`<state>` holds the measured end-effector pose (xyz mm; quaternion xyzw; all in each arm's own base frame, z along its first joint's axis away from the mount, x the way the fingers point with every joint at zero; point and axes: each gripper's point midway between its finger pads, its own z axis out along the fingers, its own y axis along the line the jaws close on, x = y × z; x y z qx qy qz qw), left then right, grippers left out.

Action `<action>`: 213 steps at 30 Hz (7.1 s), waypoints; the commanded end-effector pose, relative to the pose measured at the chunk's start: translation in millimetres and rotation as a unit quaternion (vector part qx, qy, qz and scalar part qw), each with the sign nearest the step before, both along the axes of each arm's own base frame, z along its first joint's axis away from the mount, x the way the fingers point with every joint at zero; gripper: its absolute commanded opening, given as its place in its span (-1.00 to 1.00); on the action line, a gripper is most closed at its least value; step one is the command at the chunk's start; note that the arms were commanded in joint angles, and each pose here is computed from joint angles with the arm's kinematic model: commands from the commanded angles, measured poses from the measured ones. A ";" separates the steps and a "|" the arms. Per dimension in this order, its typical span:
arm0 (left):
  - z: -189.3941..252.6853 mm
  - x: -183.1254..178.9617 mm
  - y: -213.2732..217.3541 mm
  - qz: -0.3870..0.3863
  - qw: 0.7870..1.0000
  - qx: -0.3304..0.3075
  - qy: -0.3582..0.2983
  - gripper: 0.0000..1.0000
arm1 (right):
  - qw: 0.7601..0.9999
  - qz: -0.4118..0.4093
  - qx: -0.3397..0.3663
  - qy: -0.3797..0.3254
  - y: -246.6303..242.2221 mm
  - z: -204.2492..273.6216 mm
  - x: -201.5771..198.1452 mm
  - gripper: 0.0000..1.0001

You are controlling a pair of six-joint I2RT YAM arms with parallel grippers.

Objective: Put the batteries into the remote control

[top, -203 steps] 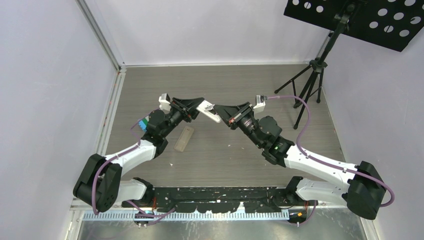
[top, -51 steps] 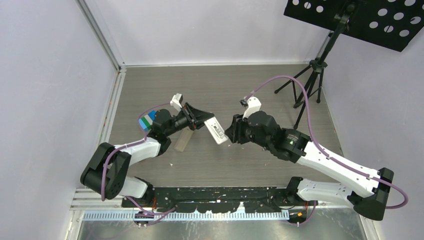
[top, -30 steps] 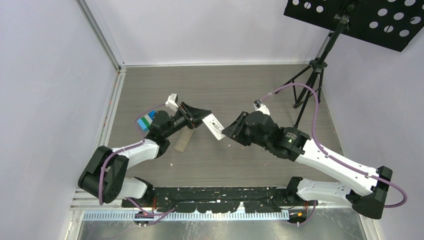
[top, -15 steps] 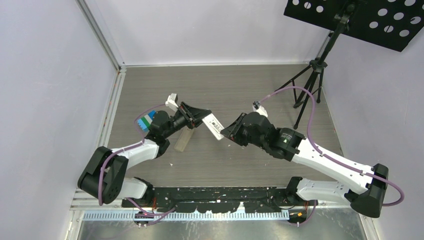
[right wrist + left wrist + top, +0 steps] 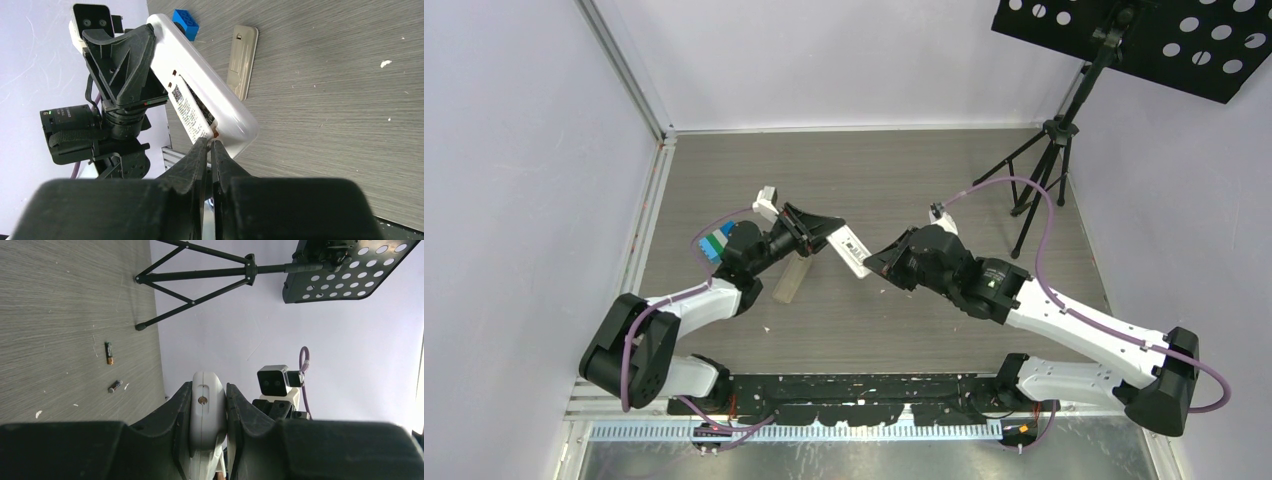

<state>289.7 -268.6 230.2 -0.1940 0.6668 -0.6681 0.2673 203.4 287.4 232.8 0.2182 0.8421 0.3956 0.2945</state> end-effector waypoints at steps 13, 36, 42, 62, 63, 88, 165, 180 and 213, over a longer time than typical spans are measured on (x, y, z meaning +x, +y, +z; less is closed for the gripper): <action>30.9 -7.8 0.4 -0.018 0.996 -0.078 0.027 -1.00 | 0.999 -0.010 -0.006 -0.045 -2.0 -3.4 13.2 -0.84; -8.7 7.9 6.8 0.034 0.999 0.011 0.018 -1.00 | 0.998 -0.051 0.016 -0.033 -12.6 -1.9 15.2 -0.99; -8.6 11.9 8.3 0.044 0.999 0.015 0.013 -1.00 | 0.996 -0.061 0.060 -0.029 -8.4 0.3 15.6 -0.99; -3.6 15.1 14.8 0.068 0.998 0.007 -0.012 -1.00 | 0.982 -0.110 0.155 -0.012 -2.4 5.2 27.8 -0.99; -1.9 14.7 15.1 0.069 0.997 0.006 -0.016 -1.00 | 0.981 -0.109 0.158 -0.011 -1.5 4.9 27.8 -0.99; 18.6 11.3 12.1 0.053 0.997 -0.047 -0.033 -1.00 | 0.963 -0.130 0.229 0.058 -4.9 -15.5 26.2 -0.99; -7.7 8.7 10.9 0.048 0.998 0.008 -0.042 -1.00 | 0.998 -0.006 -0.028 -0.057 -31.3 -1.8 28.6 0.03; -10.1 -0.1 3.3 0.009 0.999 0.053 0.002 -1.00 | 0.883 0.296 -0.275 -0.239 -10.3 -4.3 2.5 0.44; 4.4 -9.2 -0.4 -0.019 0.998 0.062 -0.014 -1.00 | 0.837 0.365 -0.305 -0.269 28.3 -12.3 0.8 -0.14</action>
